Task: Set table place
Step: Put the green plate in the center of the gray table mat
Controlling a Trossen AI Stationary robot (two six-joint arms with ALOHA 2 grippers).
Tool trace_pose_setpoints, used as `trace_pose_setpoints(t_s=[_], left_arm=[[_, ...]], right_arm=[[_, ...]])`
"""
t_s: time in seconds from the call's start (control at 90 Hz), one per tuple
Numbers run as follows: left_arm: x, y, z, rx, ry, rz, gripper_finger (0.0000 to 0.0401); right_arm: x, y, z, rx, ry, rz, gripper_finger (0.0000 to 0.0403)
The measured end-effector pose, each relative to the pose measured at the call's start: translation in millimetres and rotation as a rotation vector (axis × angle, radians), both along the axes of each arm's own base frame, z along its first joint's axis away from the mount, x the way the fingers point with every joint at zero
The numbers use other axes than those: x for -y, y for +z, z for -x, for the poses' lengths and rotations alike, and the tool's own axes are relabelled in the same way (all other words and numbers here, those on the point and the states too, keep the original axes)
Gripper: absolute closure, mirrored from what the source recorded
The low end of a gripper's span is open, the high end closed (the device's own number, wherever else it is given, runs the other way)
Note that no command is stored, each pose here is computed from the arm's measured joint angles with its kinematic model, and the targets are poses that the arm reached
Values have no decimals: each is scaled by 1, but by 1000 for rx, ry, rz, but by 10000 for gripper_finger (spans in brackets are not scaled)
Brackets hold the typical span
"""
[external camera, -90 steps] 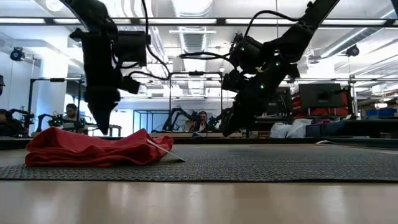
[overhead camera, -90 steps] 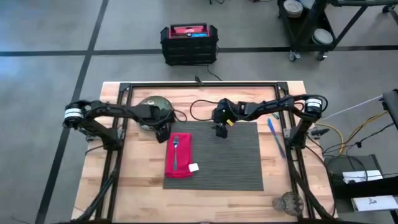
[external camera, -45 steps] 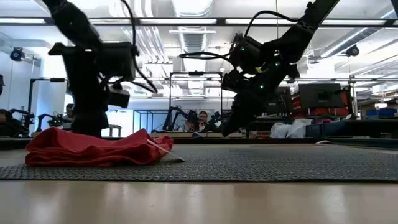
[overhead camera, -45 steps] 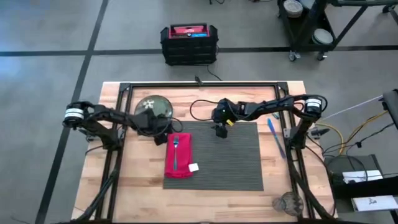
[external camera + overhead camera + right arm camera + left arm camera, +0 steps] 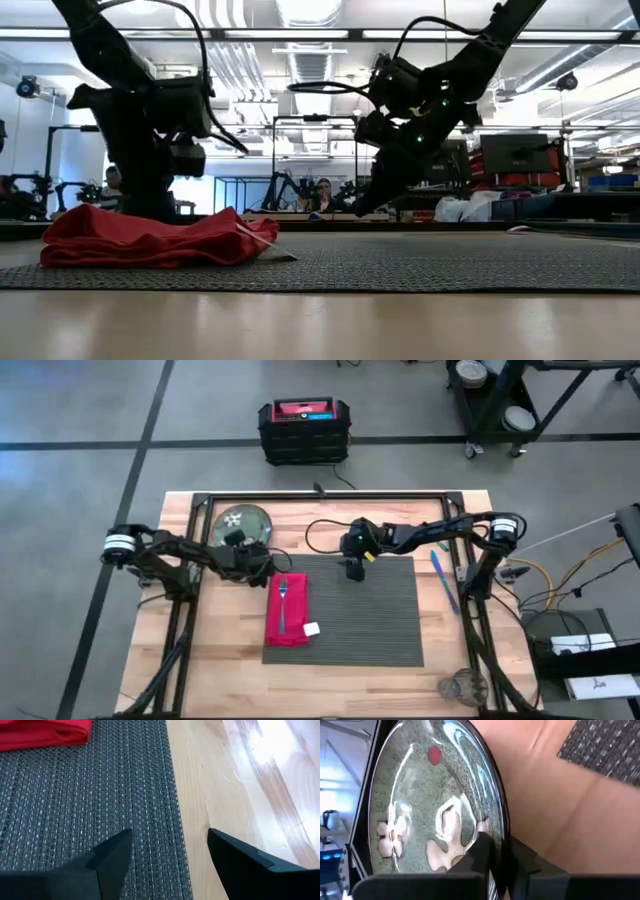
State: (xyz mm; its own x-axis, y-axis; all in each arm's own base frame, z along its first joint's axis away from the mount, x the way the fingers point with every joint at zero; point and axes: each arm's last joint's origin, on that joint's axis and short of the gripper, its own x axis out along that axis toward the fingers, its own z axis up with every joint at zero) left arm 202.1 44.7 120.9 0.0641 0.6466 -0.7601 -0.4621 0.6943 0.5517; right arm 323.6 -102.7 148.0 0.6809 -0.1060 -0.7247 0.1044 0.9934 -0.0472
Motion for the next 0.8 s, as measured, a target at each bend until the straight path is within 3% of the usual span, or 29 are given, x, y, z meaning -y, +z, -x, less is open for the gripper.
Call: trace_pose_setpoints(t_s=[0.189,0.478,0.8], left_arm=[[-1,10,-9,9,-24,-25,396],[6,47,-39,74,-113,4,401],[34,95,-79,159,-337,-9,400]], right_arm=[[0,0,0,-2,-2,-3,177],[-4,5,8,-63,-12,-35,194],[-29,46,33,-101,-12,-94,183]])
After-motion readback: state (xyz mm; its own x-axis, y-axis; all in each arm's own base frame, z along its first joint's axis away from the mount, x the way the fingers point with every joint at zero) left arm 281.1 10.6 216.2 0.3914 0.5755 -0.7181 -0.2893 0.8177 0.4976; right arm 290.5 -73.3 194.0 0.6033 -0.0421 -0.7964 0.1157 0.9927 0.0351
